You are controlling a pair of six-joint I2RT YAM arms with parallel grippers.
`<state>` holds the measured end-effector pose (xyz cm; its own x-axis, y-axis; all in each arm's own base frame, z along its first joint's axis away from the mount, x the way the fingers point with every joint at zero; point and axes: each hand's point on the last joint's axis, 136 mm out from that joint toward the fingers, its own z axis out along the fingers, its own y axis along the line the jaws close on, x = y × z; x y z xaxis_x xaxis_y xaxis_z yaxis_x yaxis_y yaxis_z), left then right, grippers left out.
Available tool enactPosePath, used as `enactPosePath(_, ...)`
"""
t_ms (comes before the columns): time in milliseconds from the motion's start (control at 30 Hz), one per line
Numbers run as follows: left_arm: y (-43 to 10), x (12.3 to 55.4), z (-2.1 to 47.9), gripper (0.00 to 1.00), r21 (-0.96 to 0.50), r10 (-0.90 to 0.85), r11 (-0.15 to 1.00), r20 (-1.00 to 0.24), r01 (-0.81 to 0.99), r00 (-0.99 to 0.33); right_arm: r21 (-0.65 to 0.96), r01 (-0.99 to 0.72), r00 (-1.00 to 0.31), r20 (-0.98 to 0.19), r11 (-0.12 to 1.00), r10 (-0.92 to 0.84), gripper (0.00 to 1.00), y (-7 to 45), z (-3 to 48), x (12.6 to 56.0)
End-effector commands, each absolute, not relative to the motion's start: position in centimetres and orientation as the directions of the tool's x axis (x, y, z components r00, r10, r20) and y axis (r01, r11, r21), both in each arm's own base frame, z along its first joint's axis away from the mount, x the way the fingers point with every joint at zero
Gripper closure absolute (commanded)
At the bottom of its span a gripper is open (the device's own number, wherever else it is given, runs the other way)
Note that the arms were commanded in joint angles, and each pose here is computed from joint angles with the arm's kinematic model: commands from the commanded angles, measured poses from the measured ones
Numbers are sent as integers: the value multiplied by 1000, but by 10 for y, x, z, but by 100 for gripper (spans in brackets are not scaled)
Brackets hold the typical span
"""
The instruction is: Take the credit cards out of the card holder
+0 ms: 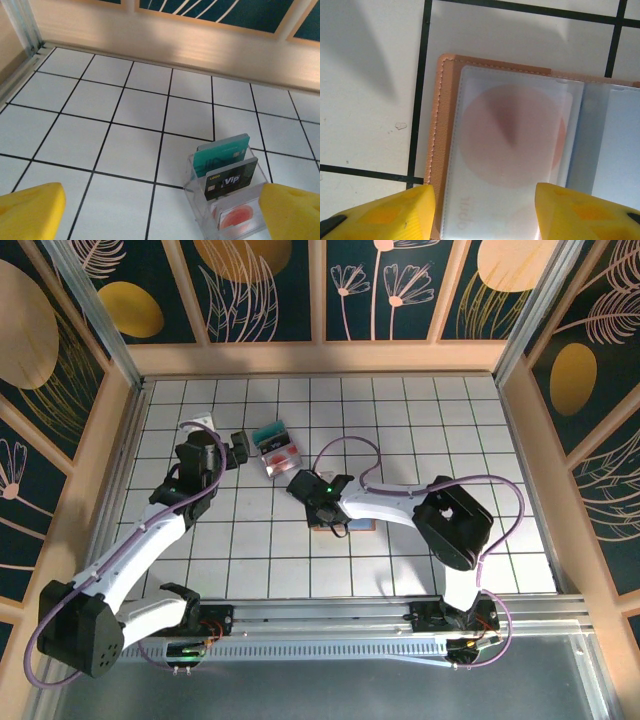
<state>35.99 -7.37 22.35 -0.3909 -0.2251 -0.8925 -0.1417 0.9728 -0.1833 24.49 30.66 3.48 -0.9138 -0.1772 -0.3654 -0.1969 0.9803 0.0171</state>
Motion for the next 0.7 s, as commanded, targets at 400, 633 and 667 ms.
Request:
enactPosePath(400, -75, 361, 225, 1, -299, -339, 940, -875, -165, -346, 91, -189, -941, -303, 978, -153, 53, 303, 13, 234)
enactPosePath(633, -80, 361, 226, 1, -309, -339, 941, -871, -141, -354, 174, -193, -943, -306, 966, -133, 68, 307, 18, 234)
enactPosePath(667, -80, 360, 227, 1, -311, -340, 940, -871, -139, -355, 183, -194, -942, -310, 964, -131, 69, 309, 20, 235)
